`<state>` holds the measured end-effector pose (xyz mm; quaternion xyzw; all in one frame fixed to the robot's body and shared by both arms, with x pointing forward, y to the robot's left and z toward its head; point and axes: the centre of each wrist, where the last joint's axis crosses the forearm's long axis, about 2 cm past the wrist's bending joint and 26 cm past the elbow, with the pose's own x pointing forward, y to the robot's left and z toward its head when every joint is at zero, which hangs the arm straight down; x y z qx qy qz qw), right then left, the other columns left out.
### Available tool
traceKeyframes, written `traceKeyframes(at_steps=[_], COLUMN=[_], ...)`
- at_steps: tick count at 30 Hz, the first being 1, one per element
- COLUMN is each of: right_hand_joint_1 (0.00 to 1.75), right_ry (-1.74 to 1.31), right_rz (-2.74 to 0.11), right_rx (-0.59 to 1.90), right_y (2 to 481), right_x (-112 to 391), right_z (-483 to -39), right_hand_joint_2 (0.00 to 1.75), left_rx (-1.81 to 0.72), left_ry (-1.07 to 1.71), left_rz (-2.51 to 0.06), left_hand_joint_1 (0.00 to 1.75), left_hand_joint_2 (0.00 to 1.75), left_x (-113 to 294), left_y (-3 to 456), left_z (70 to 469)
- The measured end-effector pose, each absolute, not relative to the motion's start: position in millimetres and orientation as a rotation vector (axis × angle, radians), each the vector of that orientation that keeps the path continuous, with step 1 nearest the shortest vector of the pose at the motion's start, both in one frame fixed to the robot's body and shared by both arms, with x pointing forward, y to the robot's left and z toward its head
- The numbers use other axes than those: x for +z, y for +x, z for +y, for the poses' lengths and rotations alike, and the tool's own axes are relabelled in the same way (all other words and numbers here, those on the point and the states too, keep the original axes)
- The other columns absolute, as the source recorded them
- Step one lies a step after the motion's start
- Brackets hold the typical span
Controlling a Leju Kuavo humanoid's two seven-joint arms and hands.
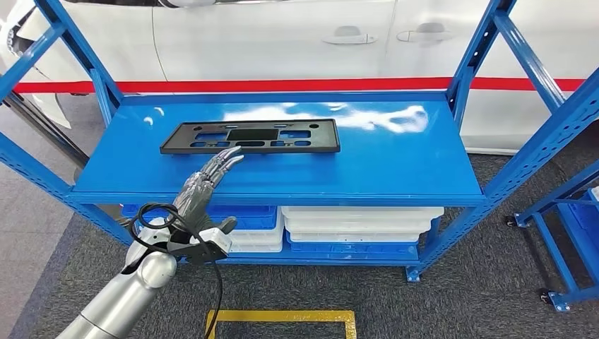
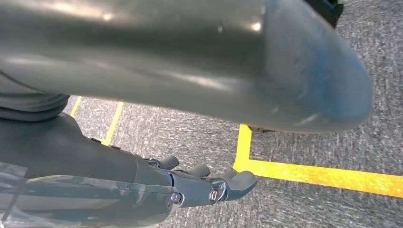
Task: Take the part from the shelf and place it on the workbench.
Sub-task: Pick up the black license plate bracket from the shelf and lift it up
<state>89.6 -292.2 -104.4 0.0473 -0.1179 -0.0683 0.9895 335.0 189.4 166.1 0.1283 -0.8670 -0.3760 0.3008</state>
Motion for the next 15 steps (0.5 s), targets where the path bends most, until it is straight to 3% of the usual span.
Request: traceKeyframes(at_steps=[15], right_hand_joint_1=[0.0], right_ry=[0.096], right_rz=[-0.238], right_rx=[-0.14], right_y=[89.3], right_x=[-104.5], right_z=[-292.3], right_hand_joint_2=[0.0], left_rx=[-1.009], left_ry=[0.324], left_rz=[-2.304], left_hand_joint_1=[0.0], left_hand_joint_2=[0.0], left_x=[167.3], left_y=[331.3], left_z=[187.2])
